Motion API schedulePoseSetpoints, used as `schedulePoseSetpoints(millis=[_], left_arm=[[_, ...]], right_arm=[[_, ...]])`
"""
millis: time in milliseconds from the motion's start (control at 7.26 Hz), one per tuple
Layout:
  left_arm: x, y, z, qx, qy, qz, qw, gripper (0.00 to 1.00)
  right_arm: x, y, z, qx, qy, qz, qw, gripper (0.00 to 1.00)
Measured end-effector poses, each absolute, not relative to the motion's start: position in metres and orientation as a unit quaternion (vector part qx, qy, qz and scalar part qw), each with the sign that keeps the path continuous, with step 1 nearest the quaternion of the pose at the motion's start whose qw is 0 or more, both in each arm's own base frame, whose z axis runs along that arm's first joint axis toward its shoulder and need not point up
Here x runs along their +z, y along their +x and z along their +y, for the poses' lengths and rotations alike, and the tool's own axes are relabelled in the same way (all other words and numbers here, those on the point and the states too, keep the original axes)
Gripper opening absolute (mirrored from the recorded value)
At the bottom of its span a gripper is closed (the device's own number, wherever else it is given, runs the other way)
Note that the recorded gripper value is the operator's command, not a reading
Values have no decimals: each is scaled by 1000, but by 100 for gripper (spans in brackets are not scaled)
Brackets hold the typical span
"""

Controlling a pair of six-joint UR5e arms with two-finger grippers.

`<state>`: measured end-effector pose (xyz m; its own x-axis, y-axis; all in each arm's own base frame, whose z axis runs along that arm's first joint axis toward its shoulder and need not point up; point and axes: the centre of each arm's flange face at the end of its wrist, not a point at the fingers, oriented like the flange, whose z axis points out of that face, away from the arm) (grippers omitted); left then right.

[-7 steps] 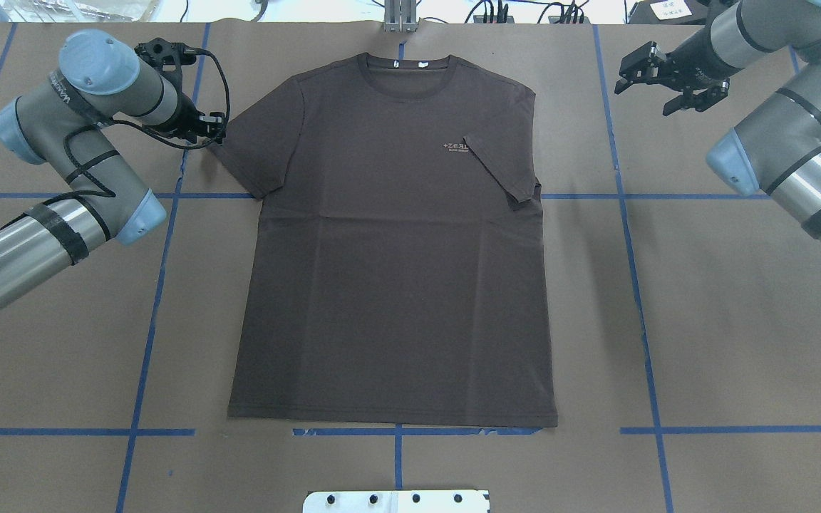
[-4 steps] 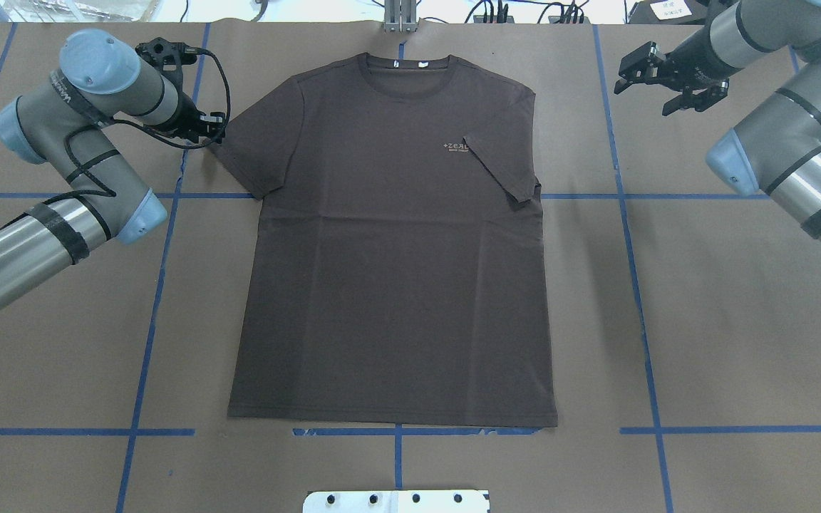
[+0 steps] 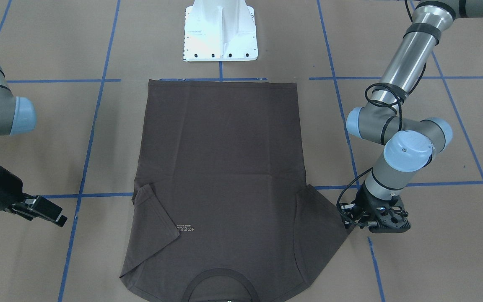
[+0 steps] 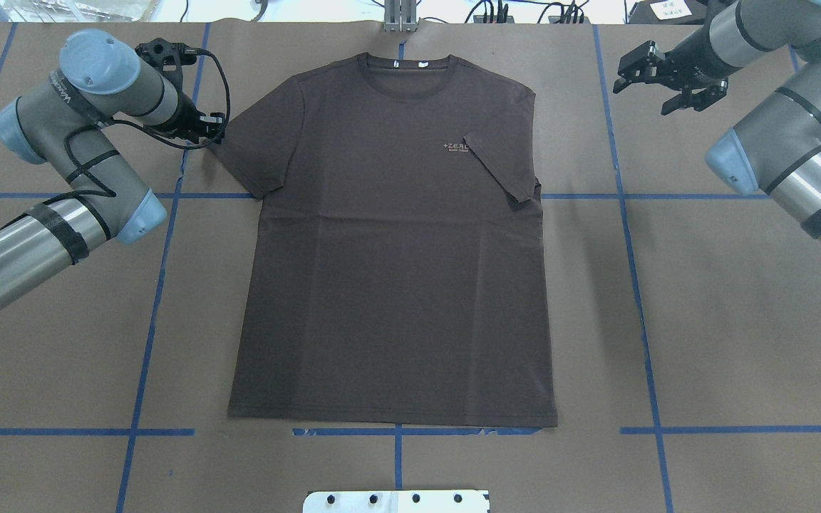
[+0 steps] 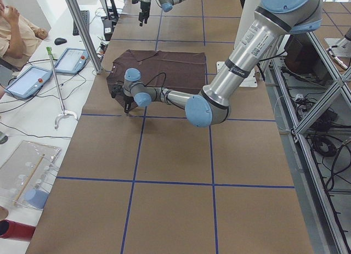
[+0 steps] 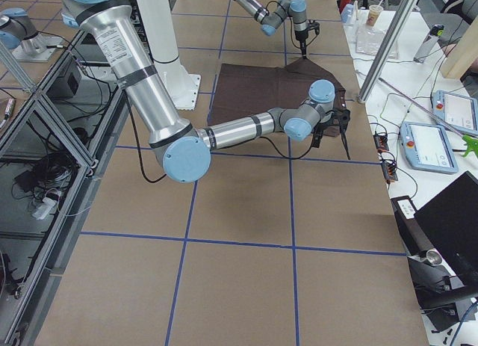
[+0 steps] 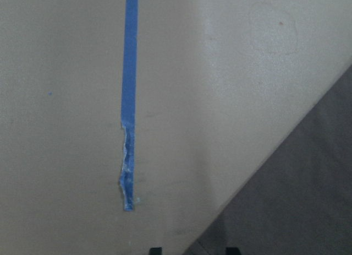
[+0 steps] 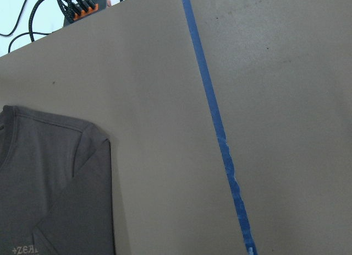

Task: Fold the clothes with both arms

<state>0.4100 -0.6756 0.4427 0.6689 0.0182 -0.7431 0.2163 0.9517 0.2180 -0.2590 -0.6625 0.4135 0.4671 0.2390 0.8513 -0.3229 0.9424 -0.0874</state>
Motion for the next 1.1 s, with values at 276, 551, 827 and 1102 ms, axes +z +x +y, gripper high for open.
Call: schedulePoseSetpoints(millis=[276,551,827,1102], left_arm=[[445,410,-676,-55,144,402,902,44],[444,411,-676,-55,143,403,902,12],[442,411,-677,-55,143,404,902,0],[438,412,-678,-55,144,406,901,0]], right_arm=[[412,-259,-662,164,43,-490,855,100],[411,-258,-662,164,44,-491,855,100],[410,-258,-662,163,44,-492,854,100],[409,-258,-663,163,44,-492,854,100]])
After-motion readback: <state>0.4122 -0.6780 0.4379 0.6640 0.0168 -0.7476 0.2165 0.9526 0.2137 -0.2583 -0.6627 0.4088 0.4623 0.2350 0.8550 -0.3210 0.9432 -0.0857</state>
